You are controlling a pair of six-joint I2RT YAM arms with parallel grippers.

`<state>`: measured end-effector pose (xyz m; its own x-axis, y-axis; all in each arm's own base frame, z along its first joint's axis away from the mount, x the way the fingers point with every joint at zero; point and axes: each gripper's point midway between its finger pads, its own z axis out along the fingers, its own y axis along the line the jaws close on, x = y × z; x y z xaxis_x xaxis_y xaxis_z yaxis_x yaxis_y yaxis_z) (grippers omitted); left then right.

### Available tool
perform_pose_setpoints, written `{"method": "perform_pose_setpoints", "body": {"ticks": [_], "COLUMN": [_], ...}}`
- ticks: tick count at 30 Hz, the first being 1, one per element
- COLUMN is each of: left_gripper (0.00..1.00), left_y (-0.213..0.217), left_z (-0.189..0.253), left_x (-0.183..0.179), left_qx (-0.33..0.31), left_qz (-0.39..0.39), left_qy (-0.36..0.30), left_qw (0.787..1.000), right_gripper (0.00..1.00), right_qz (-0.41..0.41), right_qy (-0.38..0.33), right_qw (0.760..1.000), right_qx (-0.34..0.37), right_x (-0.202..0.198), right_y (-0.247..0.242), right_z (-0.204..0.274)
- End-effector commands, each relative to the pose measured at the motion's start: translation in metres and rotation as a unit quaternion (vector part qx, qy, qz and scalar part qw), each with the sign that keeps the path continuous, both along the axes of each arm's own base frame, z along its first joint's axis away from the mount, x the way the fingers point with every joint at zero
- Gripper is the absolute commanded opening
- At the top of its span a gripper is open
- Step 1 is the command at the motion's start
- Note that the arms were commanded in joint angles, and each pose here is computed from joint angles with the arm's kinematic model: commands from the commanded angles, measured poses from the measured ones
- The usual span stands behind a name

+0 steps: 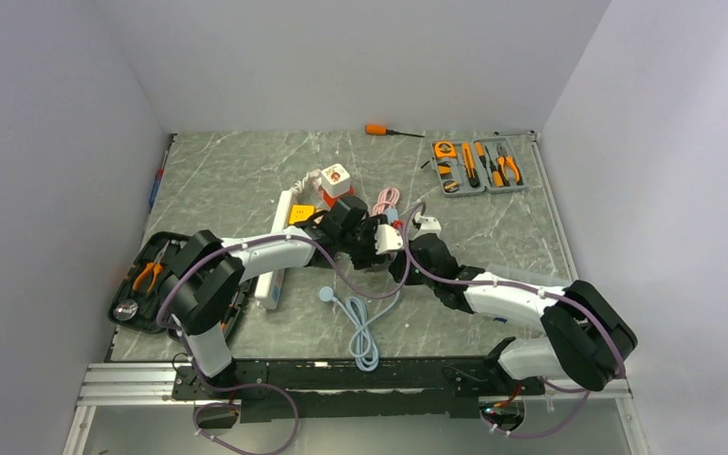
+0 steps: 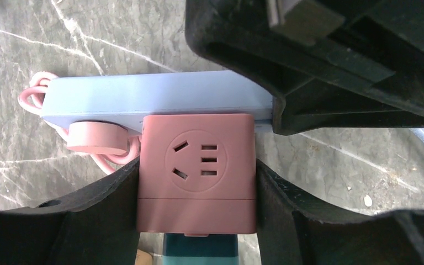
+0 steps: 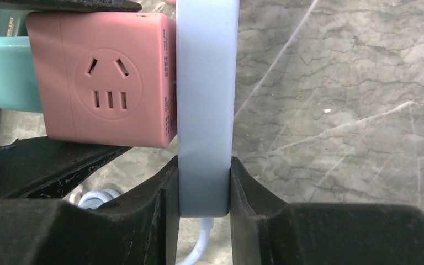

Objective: Pull the plug off the socket
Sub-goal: Remove the plug from the socket, then place the plug at the center of the board.

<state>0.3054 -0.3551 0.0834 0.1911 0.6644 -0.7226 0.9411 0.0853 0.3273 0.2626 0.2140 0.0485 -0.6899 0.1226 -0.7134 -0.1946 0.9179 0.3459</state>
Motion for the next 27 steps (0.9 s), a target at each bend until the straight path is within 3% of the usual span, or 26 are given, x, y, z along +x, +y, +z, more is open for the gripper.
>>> {"method": "perform_pose_setpoints", "body": {"ticks": [1, 9, 13, 21, 24, 26, 27], "left_gripper": [0.05, 0.03, 0.04, 0.12, 0.25, 0.46, 0.65], "left_y": [0.035, 0.038, 0.042, 0.053, 0.06, 0.059, 0.058], "left_z": [0.014, 0.028, 0.027, 0.021, 0.008, 0.001, 0.0], "left_x": [0.003, 0.003, 0.001, -0.008, -0.014, -0.023, -0.026], "left_qx": [0.024, 0.024, 0.031, 0.061, 0.082, 0.083, 0.077], "left_qz": [0.027, 0.03, 0.041, 0.172, 0.233, 0.246, 0.25], "left_qy": [-0.002, 0.008, 0.016, 0.106, 0.164, 0.199, 0.209], "left_qw": [0.999, 0.999, 0.999, 0.978, 0.955, 0.945, 0.942], "right_gripper": [0.0, 0.0, 0.0, 0.0, 0.0, 0.0, 0.0], "right_qz": [-0.08, -0.128, -0.117, -0.076, -0.071, -0.068, -0.068], "right_qy": [-0.017, 0.027, 0.023, -0.002, -0.005, -0.007, -0.009], "right_qw": [0.996, 0.986, 0.99, 0.996, 0.997, 0.997, 0.997], "right_qx": [-0.034, -0.101, -0.081, -0.045, -0.041, -0.041, -0.041], "right_x": [0.023, 0.02, 0.02, 0.021, 0.02, 0.018, 0.018], "right_y": [-0.027, -0.052, -0.046, -0.031, -0.031, -0.031, -0.032], "right_z": [0.001, -0.028, -0.024, -0.008, -0.005, -0.003, -0.002]}}
